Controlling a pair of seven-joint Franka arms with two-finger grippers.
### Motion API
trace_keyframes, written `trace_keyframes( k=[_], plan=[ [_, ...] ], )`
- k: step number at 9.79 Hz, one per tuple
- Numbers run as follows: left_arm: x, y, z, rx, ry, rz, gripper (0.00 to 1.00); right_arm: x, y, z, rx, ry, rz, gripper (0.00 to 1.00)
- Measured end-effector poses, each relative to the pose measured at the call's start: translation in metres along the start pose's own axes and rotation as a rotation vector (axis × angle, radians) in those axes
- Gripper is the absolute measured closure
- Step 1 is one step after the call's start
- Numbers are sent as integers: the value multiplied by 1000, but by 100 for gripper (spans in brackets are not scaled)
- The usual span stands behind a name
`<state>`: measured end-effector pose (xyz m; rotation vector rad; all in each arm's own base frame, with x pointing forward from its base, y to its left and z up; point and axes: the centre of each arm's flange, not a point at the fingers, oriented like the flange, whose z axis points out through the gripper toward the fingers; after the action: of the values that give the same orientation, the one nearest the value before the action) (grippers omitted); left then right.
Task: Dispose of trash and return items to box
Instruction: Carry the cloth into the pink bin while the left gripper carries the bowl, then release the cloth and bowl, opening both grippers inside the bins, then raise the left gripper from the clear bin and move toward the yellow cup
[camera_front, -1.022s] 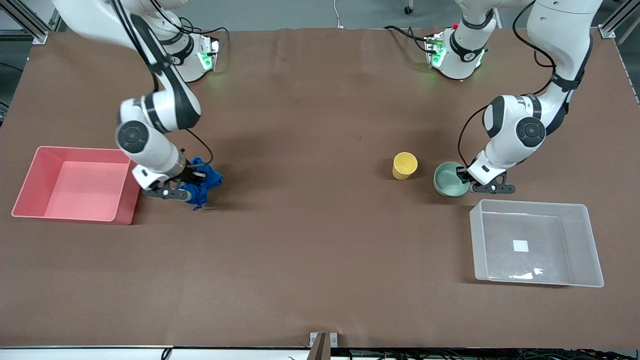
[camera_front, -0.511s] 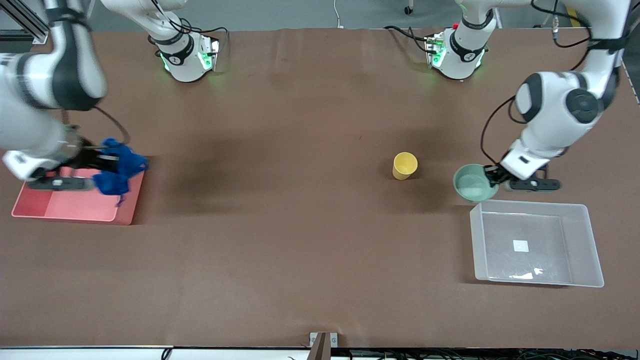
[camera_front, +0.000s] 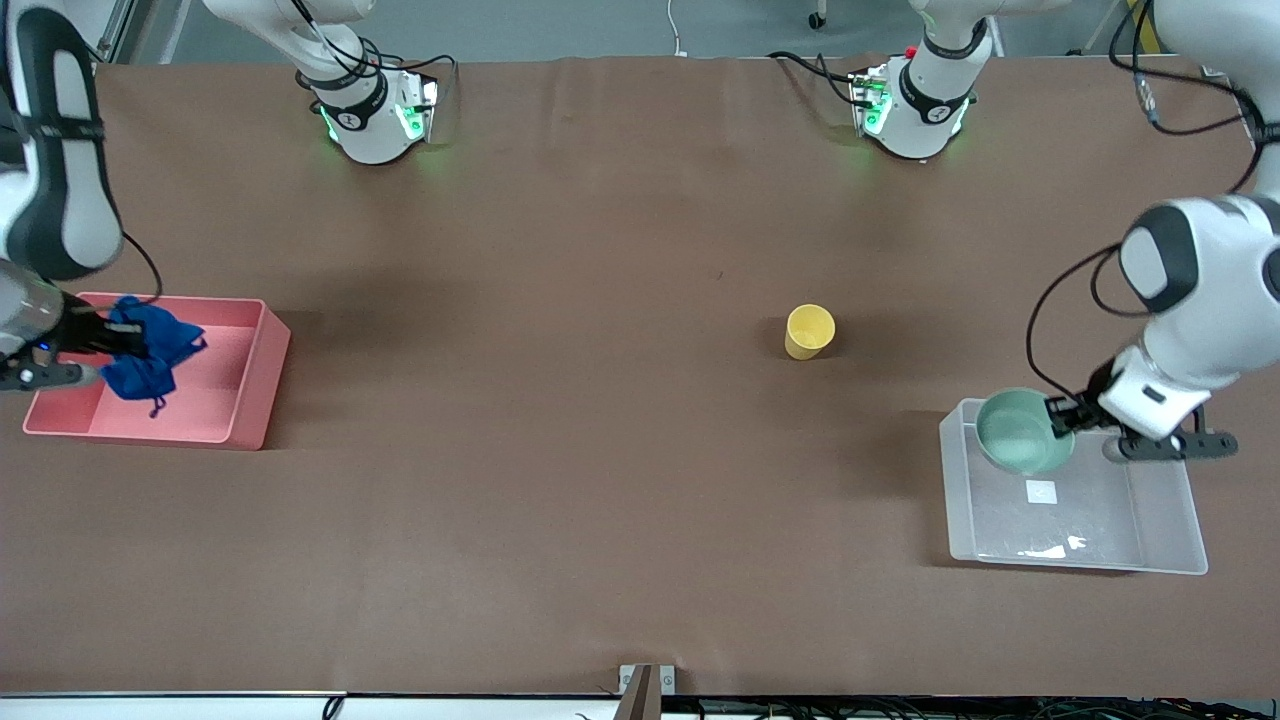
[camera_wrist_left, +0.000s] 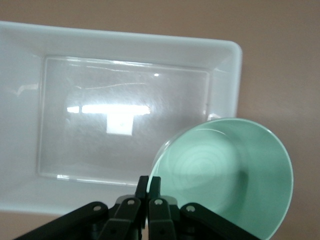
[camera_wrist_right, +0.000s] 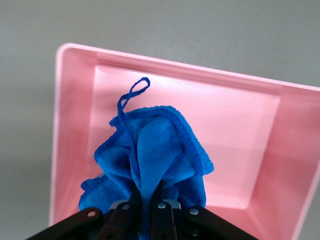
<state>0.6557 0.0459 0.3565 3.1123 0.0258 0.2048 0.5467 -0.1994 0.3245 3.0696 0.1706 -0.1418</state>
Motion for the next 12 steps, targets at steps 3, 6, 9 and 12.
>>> trace_keyframes(
  k=[3,6,9,12],
  plan=[
    [14,-48,44,-7,-30,23,97,-2,1,65,-4,-11,11,89],
    [22,-53,96,2,-78,35,97,-8,0,76,3,-17,13,64],
    [17,-53,135,3,-127,36,96,19,-9,-12,38,3,-19,22],
    [18,-53,137,3,-128,39,89,25,-34,-168,97,4,120,0]
  ],
)
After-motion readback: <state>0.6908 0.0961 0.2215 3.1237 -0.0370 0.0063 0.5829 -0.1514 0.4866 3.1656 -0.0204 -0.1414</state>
